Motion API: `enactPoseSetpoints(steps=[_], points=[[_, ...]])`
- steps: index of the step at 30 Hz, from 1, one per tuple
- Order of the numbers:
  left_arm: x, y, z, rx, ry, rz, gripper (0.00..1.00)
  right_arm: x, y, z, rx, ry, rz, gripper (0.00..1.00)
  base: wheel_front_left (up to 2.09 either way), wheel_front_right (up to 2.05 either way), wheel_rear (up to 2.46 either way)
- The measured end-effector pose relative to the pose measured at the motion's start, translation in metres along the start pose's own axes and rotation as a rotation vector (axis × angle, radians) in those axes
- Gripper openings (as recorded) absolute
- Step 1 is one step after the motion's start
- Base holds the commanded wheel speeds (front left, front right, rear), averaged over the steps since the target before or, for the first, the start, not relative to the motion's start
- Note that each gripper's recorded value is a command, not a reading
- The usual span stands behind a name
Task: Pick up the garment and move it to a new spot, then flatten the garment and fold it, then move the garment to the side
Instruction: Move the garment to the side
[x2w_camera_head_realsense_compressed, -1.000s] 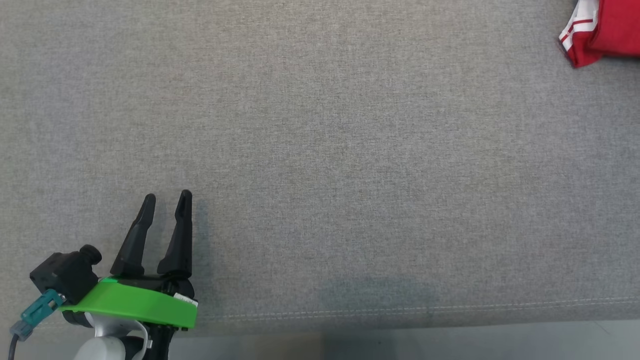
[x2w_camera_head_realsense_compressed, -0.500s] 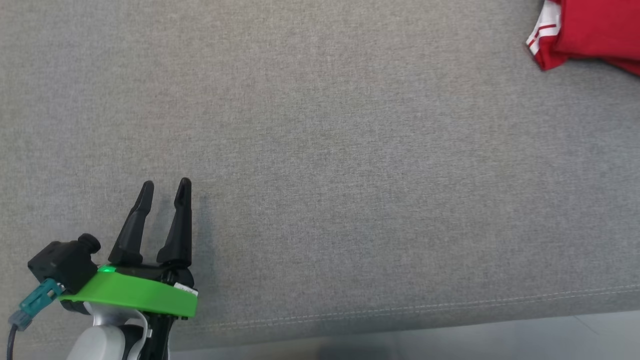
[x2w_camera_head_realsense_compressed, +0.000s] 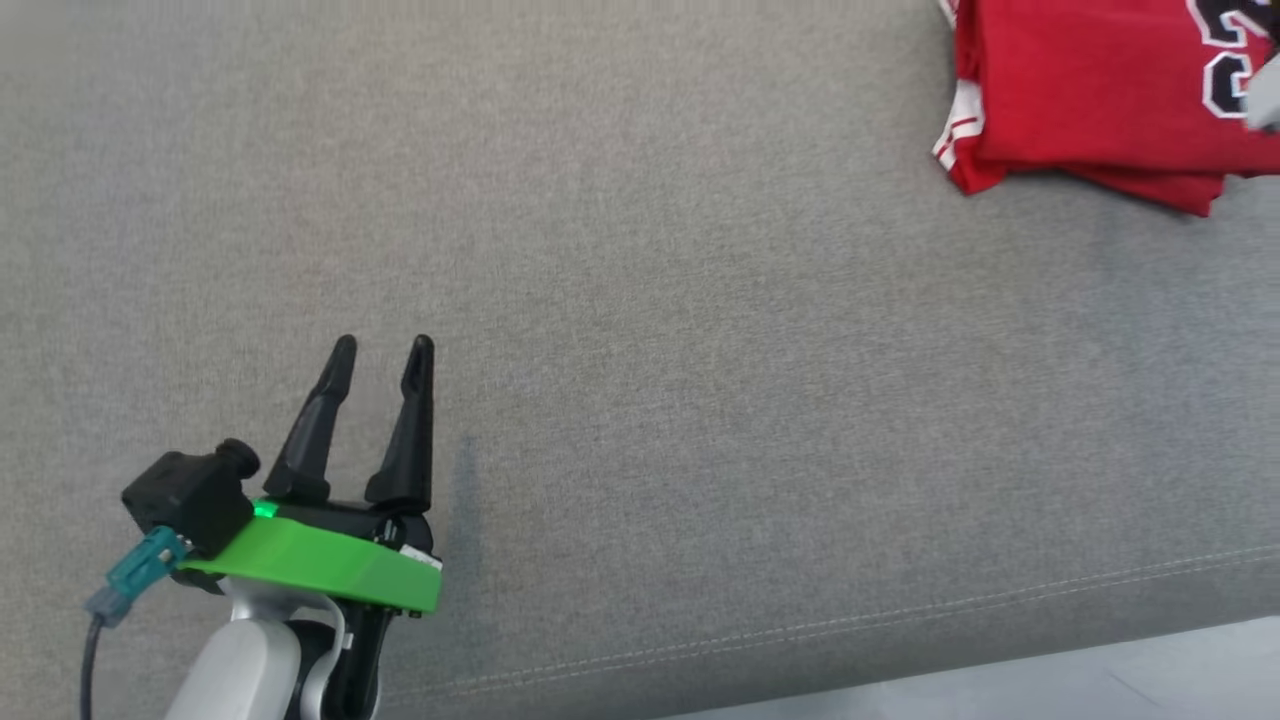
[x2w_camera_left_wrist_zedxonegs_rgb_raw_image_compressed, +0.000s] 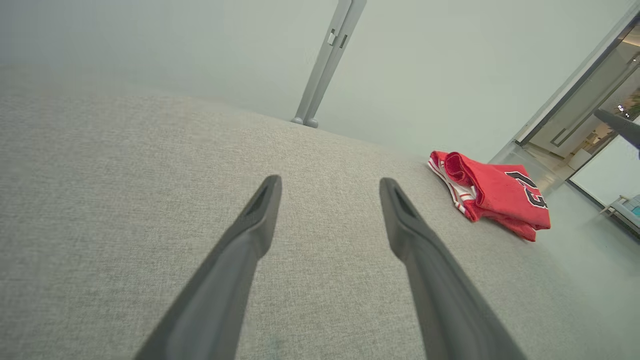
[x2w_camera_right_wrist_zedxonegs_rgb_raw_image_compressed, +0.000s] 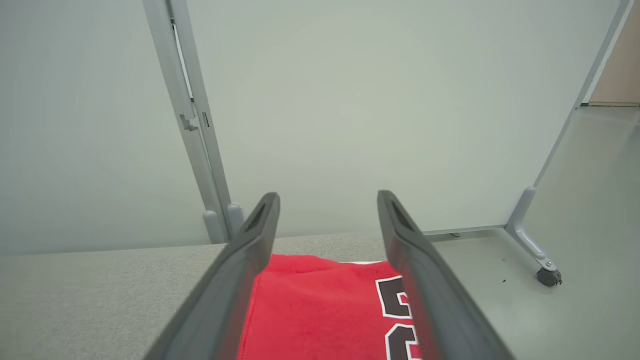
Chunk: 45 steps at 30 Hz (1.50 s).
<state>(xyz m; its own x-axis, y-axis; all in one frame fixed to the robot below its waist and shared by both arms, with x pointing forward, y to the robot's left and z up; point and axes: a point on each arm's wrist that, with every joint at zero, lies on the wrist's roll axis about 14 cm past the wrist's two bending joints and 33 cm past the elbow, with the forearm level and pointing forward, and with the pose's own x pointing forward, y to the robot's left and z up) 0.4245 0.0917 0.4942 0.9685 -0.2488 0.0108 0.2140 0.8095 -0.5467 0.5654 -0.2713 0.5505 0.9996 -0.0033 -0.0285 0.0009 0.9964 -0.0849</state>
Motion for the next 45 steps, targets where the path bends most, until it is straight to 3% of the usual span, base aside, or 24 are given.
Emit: enactPoseSetpoints(steps=[17,28,35,45], points=[[-0.019,-0.052,0.022,0.021,-0.087,-0.072,1.0,-0.091,0.078,0.002,0.139,-0.055,0.171,1.0,0.0,0.0,0.0],[-0.049,-0.021,0.022,0.064,-0.103,0.054,1.0,-0.124,0.116,0.02,0.177,-0.139,0.203,1.0,0.0,0.0,0.0],[-0.068,0.002,0.022,0.115,-0.107,0.134,1.0,-0.152,0.144,0.002,0.212,-0.12,0.231,1.0,0.0,0.0,0.0],[-0.082,0.023,0.02,0.181,-0.103,0.203,1.0,-0.175,0.155,0.0,0.242,-0.14,0.235,1.0,0.0,0.0,0.0]])
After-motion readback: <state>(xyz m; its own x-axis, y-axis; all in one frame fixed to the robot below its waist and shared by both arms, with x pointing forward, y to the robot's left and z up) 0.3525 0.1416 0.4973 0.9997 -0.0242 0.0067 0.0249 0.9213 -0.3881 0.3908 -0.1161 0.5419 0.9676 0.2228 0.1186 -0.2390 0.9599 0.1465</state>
